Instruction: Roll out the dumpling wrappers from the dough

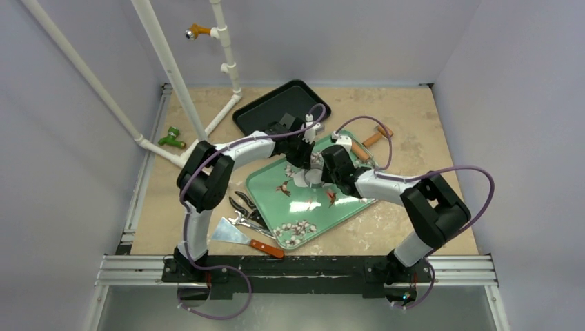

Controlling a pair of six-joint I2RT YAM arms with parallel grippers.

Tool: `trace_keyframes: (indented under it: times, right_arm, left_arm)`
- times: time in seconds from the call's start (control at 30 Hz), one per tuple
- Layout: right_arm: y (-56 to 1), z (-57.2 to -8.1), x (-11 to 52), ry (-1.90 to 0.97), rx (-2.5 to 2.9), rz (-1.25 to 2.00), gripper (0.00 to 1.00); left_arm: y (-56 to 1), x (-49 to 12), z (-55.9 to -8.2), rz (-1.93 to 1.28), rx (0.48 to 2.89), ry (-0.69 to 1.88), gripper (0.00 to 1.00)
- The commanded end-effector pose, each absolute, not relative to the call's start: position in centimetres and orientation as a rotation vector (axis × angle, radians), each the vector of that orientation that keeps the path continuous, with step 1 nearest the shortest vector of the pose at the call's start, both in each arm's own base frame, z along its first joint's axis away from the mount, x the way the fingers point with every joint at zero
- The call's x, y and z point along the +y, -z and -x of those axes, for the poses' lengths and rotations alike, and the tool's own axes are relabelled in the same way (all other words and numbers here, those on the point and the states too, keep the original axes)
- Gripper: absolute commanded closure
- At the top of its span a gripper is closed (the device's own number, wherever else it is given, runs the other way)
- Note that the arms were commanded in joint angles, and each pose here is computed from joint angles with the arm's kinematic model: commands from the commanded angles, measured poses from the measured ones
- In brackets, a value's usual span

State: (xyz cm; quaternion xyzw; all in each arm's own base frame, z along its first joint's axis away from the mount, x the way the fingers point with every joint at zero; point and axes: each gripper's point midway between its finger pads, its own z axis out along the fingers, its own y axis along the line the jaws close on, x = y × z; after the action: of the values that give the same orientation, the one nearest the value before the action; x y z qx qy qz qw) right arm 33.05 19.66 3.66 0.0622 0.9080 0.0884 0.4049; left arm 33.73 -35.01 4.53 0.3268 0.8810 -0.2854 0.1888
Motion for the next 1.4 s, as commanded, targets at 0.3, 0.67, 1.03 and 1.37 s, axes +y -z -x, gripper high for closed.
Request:
trace_keyframes:
  times: [0.3,0.67,1.03,1.37]
  right_arm:
    - [-3.1,-37.9,16.6,-0.071,2.281,-0.139,1.00]
    - [-2.0,-30.9,16.1,-0.096,2.341,-0.232,1.00]
    - [-3.7,-37.0,13.9,-0.103,2.267,-0.331,1.00]
    - [-3.5,-39.7,13.9,-0.061,2.256,-0.326,1.00]
  left_arm:
    - [-0.4,-33.4,-23.3,-1.100,2.708,0.905,1.00]
    - [-3.2,-36.2,-32.5,-1.062,2.582,0.759,1.00]
    - [-2.2,-35.4,-27.1,-1.104,2.631,0.844,1.00]
    - [0.7,-34.9,-22.3,-1.152,2.731,0.911,1.00]
